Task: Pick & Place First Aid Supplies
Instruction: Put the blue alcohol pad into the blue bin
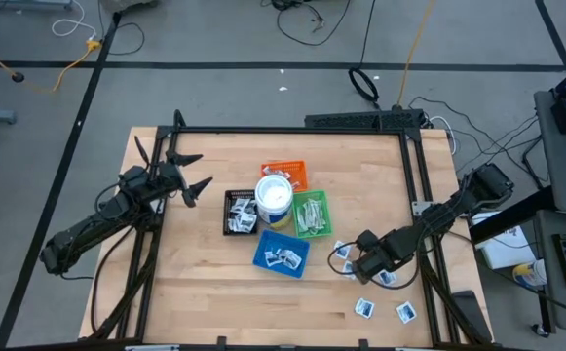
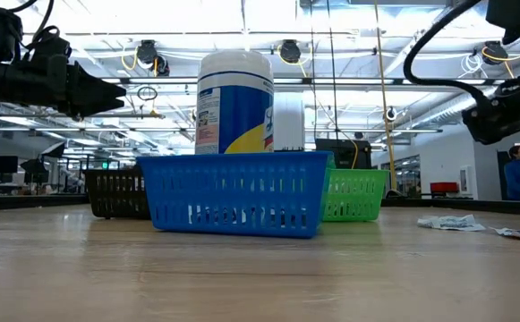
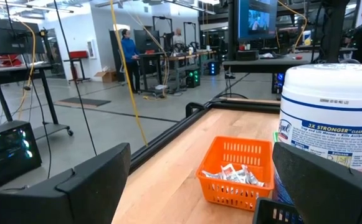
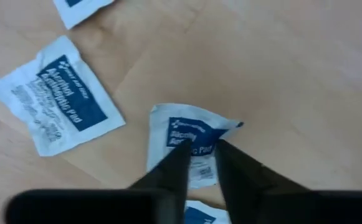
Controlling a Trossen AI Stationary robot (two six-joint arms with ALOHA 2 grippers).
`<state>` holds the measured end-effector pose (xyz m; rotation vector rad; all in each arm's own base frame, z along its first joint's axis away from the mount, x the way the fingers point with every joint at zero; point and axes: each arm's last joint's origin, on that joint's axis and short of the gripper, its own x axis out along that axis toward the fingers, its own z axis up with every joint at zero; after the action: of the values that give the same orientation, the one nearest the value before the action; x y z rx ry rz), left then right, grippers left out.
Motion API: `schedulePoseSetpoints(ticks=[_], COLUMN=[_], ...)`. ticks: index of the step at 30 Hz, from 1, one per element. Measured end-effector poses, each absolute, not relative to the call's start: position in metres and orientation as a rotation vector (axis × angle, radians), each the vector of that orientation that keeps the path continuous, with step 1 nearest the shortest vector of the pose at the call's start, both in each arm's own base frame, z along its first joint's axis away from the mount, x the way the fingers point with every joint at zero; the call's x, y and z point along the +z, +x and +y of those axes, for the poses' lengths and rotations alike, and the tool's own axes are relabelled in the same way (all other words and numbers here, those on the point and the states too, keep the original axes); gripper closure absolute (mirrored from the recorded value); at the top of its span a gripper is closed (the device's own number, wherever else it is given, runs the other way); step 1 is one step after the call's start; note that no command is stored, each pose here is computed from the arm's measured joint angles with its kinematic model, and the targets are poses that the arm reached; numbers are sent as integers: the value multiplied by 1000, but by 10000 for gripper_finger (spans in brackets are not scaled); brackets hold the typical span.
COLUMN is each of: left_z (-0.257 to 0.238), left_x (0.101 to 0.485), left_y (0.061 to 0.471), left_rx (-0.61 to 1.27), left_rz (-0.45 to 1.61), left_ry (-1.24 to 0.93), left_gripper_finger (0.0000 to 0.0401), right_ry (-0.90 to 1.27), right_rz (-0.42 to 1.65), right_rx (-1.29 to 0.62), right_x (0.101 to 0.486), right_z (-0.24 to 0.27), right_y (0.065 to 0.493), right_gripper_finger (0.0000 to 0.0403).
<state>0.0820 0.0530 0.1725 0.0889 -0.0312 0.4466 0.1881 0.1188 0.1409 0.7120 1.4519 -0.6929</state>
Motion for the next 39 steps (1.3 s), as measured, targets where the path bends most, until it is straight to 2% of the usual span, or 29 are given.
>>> schedulePoseSetpoints(ticks=[2,4,11,32,39], left_z=[53,53,53,53,53], left_x=[172,173,172,172,172], left_y=[82,82,82,82,82], left_rx=[447,447,447,447,447], left_rz=[-31,-31,-31,-31,-31], left_ry=[89,89,89,89,89], left_gripper_finger=[4,4,4,4,4], right_ry=[717,718,749,846,909], right_rz=[1447,1441,1463,1439,1397], right_rx=[-681,-662,-680,-868,-873], right_x=[141,141,147,240,250], right_z=[119,120,122,120,119], right_y=[189,190,192,220,256], right_gripper_finger=[378,393,399,401,401])
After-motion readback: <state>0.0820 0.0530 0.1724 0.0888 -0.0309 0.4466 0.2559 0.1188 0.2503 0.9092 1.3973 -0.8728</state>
